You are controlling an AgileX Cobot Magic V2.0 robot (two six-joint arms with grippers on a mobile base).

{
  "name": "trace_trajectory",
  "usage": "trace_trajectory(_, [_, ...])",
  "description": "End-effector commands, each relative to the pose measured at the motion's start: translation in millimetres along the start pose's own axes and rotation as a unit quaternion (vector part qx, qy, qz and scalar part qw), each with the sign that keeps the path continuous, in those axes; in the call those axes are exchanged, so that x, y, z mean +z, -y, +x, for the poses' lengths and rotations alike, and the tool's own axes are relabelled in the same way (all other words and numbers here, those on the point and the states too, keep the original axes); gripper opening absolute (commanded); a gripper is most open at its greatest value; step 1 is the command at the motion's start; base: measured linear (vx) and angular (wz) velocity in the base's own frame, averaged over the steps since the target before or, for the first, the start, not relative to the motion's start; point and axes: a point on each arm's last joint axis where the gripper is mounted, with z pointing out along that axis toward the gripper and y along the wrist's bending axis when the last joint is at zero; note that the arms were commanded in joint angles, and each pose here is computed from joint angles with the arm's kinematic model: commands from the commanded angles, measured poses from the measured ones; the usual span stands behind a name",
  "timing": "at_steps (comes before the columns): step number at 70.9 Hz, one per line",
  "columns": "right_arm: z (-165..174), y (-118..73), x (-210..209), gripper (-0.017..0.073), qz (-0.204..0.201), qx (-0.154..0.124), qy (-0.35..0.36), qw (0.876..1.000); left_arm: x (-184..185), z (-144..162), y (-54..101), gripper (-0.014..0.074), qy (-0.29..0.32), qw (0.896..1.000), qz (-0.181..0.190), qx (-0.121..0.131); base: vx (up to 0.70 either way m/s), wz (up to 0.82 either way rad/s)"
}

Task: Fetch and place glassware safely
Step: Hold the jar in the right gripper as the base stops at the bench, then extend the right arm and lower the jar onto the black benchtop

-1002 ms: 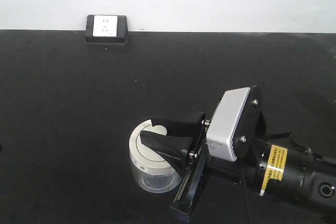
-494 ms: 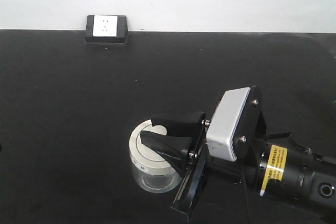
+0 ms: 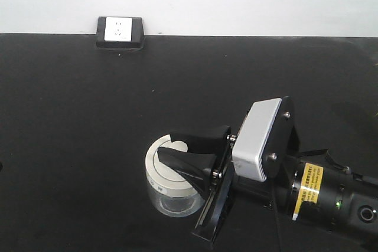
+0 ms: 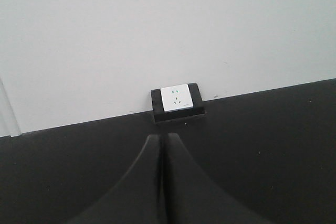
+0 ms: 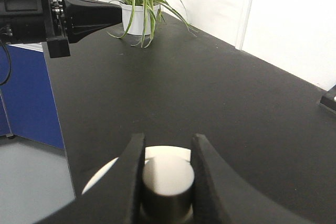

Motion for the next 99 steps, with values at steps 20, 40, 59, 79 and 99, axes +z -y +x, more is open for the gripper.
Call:
trace_trajectory(20, [-23, -2.5, -3, -0.0003, -0.016, 0.002, 0.067, 0.998, 0, -17, -2.2, -0.0007, 0.055, 0.998, -0.006, -0.006, 0.0, 0.0])
trace_trajectory(40, [-21, 2.5, -1, -0.0001, 0.005, 0.024, 0.061, 0.998, 0, -17, -2.2, -0.0007, 0.055, 0.998, -0.006, -0.006, 0.0, 0.0])
trace_trajectory(59, [-4, 25.8, 13, -0.0001, 0.029, 0.02, 0.072, 0.997, 0, -17, -2.2, -0.0007, 0.055, 0.998, -0.006, -0.006, 0.0, 0.0])
trace_trajectory(79, [26, 76.8, 16, -0.0001, 0.052, 0.018, 0.095, 0.994, 0, -17, -2.2, -0.0007, 0.055, 0.998, -0.006, -0.006, 0.0, 0.0])
trace_trajectory(99, [43, 125.7, 37, -0.0001, 0.022, -0.029, 0.099, 0.994, 0, -17, -2.2, -0.0007, 0.055, 0.998, -0.006, -0.006, 0.0, 0.0])
